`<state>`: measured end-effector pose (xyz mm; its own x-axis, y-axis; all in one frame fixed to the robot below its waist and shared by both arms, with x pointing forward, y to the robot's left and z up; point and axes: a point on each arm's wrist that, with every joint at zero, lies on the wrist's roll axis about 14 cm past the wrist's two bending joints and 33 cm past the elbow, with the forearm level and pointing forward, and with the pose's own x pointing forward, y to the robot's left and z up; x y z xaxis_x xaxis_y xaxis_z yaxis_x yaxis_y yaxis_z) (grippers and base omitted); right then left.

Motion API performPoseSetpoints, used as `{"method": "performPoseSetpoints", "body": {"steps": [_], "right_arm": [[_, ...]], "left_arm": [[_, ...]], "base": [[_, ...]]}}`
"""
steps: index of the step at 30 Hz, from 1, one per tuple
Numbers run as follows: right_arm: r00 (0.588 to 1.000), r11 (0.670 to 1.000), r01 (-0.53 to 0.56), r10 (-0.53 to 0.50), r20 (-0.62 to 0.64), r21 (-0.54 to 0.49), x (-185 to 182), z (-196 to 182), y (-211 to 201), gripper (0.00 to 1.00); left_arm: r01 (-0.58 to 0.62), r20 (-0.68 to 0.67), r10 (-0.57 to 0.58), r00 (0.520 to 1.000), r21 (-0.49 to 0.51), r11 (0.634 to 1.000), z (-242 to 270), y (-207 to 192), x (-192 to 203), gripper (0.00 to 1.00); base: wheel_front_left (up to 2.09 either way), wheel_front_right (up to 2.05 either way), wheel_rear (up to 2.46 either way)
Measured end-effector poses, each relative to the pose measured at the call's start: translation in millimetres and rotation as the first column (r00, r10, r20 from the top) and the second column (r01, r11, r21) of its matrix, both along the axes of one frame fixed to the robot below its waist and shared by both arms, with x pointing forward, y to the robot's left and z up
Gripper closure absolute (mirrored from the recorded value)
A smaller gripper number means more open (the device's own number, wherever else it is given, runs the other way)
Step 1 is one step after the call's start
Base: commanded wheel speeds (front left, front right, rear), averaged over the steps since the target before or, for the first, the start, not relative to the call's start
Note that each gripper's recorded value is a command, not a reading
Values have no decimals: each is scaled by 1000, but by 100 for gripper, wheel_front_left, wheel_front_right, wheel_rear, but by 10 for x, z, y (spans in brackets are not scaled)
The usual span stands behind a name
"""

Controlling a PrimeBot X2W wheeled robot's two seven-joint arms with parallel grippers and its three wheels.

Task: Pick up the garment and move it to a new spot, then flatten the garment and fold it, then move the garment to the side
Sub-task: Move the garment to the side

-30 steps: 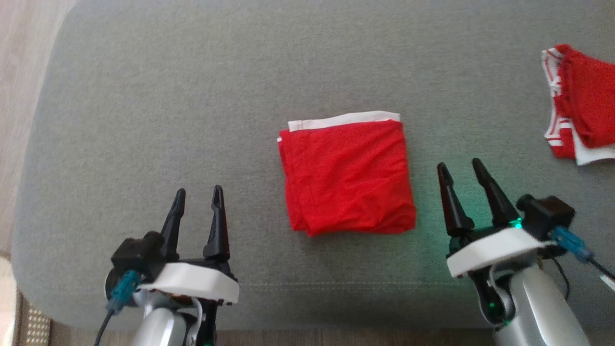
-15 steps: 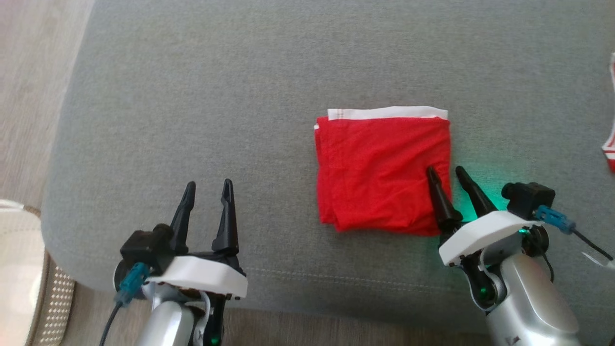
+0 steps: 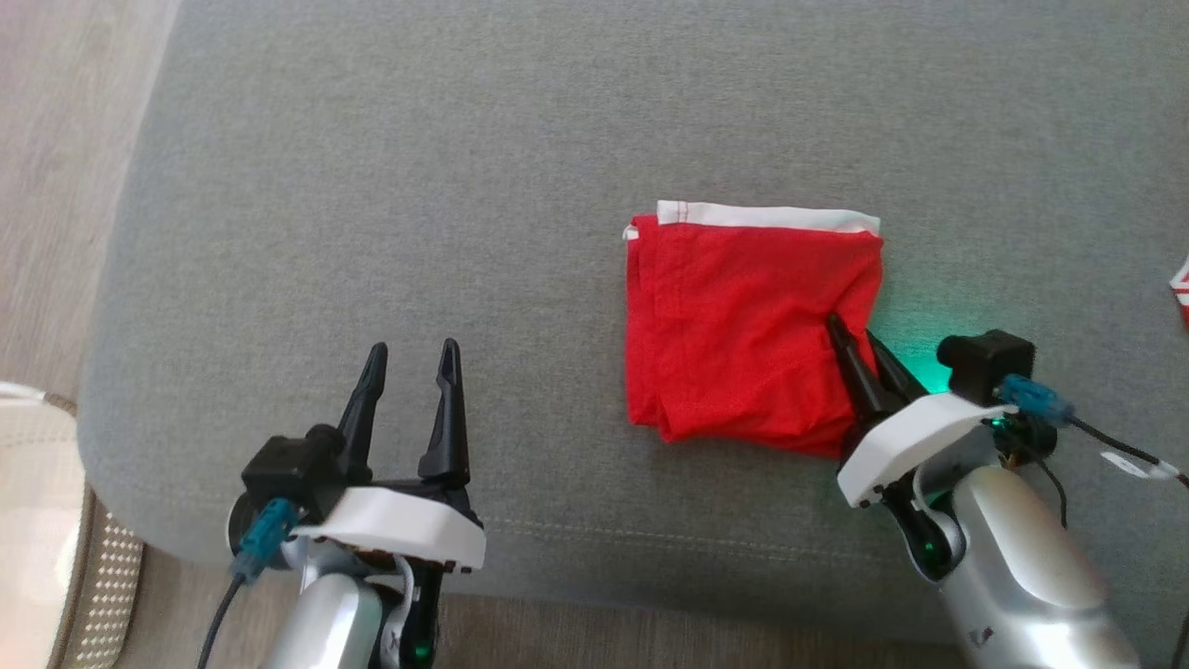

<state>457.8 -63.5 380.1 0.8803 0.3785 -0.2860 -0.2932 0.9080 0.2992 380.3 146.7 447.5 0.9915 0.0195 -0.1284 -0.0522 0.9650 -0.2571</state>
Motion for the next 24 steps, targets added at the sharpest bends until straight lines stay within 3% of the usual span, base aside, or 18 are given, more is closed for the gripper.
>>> {"method": "performPoseSetpoints", "body": {"steps": [12,16,24], "right_arm": [[983,971,-34,75,166,-237,123,297,-338,100],[967,958,13,61,248,-287,283,573,-600,100],[950,896,121,21,312,-428,444,979,-1376,100]], "left_arm": [[101,9,-101,995,-14,995,-15,-303,108,0],[177,35,-177,984,-7,984,21,-519,229,0],[355,112,-354,929,11,935,142,-1097,547,0]], "base": [[0,0,0],[0,0,0],[0,0,0]]}}
